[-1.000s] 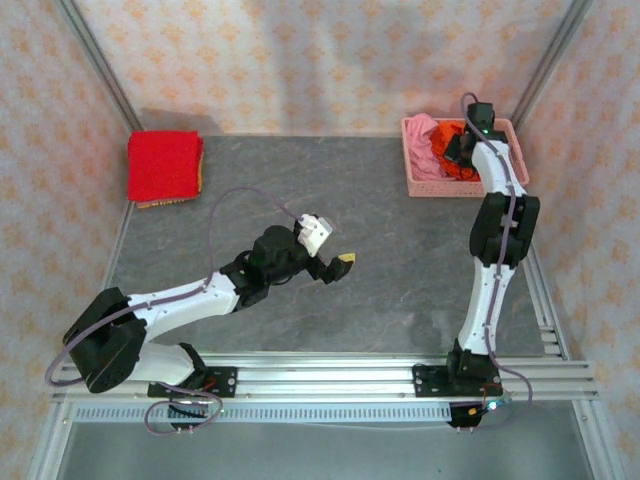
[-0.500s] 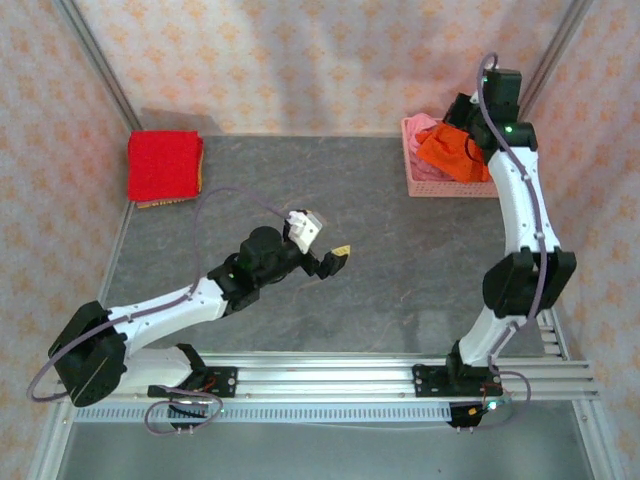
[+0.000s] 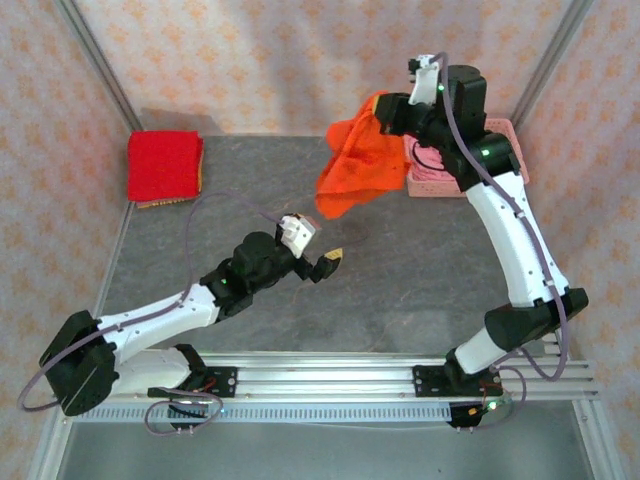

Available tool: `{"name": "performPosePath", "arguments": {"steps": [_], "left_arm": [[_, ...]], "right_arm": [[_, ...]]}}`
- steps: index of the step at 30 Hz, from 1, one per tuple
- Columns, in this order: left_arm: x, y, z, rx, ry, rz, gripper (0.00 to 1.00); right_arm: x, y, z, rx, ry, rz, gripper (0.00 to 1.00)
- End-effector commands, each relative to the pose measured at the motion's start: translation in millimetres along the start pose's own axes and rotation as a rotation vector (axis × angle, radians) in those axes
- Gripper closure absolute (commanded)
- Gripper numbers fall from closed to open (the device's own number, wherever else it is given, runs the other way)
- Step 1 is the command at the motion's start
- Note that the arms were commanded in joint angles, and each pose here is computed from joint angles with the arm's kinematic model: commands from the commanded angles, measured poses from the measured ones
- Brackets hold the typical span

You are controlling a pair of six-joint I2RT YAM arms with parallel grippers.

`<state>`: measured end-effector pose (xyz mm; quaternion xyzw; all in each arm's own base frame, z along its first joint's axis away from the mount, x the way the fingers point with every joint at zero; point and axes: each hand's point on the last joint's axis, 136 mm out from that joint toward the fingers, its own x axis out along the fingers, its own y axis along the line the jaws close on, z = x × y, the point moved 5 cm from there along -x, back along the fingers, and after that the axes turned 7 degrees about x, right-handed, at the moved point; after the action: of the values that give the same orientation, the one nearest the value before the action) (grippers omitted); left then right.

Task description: Fold and stack the t-shirts

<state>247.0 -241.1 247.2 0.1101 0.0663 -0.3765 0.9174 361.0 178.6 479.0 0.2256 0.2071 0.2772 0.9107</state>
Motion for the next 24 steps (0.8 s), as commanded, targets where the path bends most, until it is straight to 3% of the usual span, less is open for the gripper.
{"name": "performPosePath", "arguments": {"steps": [1, 6, 7, 9, 12, 16, 19, 24], "left_arm": [[-11.8, 3.9, -6.7, 0.039, 0.032, 0.044, 0.0], [-27.9, 9.0, -19.8, 0.055, 0.085, 0.091, 0.0], [-31.3, 9.9, -21.5, 0.053, 0.092, 0.099, 0.0], [-38.3, 12.0, -26.9, 0.044, 0.103, 0.12, 0.0], [-48.1, 17.8, -33.0, 0.001, 0.113, 0.172, 0.0], [-57.6, 44.9, -49.0, -0.186, 0.182, 0.353, 0.0], [-64.6, 74.9, -74.0, -0.439, 0.3, 0.539, 0.0], [-56.9, 85.5, -100.5, -0.648, 0.443, 0.653, 0.0]], "right_arm": [[1.6, 8.5, -3.5, 0.031, 0.02, 0.043, 1.0], [33.0, -36.9, -43.6, 0.084, 0.096, -0.115, 0.96], [37.5, -47.2, -52.2, 0.089, 0.107, -0.157, 0.85], [45.6, -75.1, -68.9, 0.101, 0.12, -0.267, 0.45], [44.7, -115.1, -87.9, 0.127, 0.146, -0.422, 0.2], [31.4, -145.1, -113.5, 0.16, 0.158, -0.521, 0.16], [27.9, -157.6, -146.2, 0.183, 0.234, -0.543, 0.16], [20.6, -172.1, -201.8, 0.271, 0.344, -0.553, 0.16]]}}
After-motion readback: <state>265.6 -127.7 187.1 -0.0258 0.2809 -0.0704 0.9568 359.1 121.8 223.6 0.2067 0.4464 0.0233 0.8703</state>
